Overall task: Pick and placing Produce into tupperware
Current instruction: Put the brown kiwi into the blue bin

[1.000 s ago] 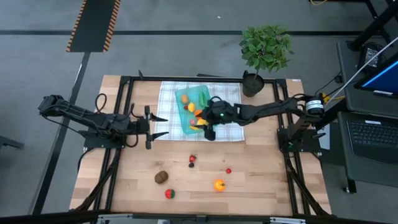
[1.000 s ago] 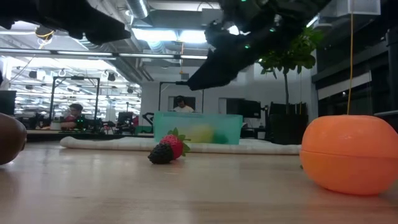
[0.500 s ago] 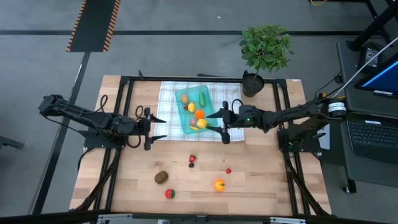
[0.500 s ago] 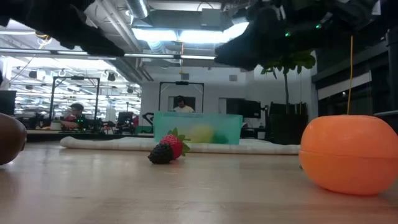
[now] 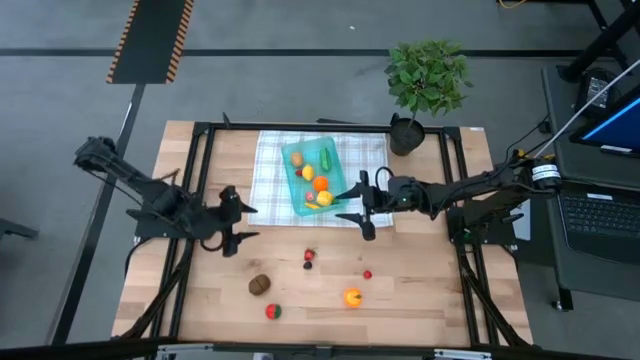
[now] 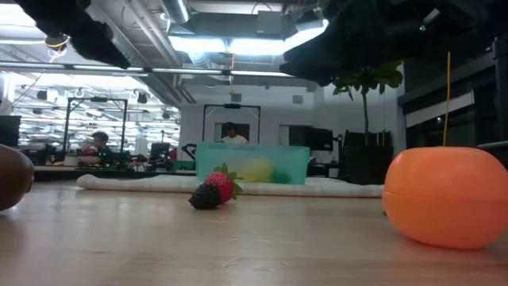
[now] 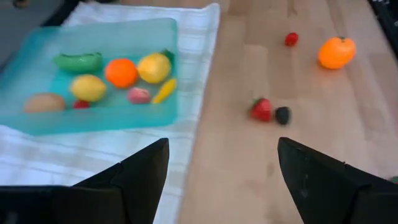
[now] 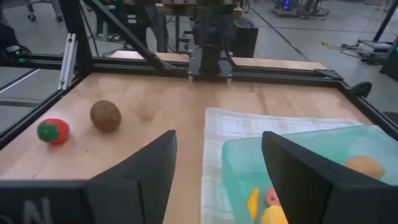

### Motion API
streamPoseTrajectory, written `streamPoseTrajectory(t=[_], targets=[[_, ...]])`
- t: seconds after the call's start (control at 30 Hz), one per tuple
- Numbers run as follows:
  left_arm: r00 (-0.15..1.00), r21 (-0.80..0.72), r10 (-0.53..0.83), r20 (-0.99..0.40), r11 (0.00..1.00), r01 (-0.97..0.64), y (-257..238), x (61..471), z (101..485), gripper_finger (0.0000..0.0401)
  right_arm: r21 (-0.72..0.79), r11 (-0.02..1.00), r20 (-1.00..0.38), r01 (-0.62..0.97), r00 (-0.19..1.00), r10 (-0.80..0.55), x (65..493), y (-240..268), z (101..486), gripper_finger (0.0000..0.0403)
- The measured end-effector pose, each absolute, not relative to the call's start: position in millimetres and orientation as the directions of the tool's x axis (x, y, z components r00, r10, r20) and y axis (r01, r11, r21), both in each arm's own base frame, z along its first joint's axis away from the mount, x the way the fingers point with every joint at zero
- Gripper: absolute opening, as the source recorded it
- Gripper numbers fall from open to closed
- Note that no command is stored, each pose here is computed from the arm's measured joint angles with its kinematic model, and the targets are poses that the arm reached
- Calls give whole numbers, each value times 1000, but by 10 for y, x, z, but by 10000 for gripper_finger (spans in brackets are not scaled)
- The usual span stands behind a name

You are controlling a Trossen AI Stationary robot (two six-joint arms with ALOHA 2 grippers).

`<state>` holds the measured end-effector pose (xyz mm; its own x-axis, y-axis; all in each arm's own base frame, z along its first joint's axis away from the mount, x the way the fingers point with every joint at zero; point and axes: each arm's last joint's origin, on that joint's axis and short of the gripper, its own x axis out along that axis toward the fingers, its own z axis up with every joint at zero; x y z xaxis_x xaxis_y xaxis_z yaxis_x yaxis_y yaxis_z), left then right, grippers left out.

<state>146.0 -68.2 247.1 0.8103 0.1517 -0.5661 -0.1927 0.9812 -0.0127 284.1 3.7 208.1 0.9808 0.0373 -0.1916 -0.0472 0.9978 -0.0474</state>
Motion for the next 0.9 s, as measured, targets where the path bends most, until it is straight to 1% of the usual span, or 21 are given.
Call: streamPoseTrajectory(t=[0.2,0.3,0.37,0.57,0.67,0.77,0.83,0.9], targets=[[804,-93,132,-579,970,-226,-1086,1522,2487,289,-39,995,-201,-90,976,80,2835,161,2071,237],[795,-129,126,-594,960,-248,-1309,1583,2457,289,-14,992,-242,-123,963,116,2818,266,2032,237],[777,-150,127,-617,950,-275,-1451,1633,2444,289,1,990,-265,-139,955,134,2807,321,2011,237],[695,-144,188,-694,910,-390,-1837,1782,2434,289,5,982,-248,-187,952,182,2720,450,1958,237],[665,-142,213,-716,888,-437,-2018,1865,2461,289,21,985,-194,-174,965,175,2549,471,1894,237],[626,-157,217,-749,860,-485,-2169,1959,2457,289,22,980,-97,-197,975,198,2318,511,1848,237],[572,-160,209,-793,834,-528,-2246,2022,2420,289,22,972,-23,-234,972,234,2172,554,1848,237],[507,-146,207,-837,808,-571,-2310,2089,2369,289,20,963,22,-267,963,267,2049,590,1845,237]])
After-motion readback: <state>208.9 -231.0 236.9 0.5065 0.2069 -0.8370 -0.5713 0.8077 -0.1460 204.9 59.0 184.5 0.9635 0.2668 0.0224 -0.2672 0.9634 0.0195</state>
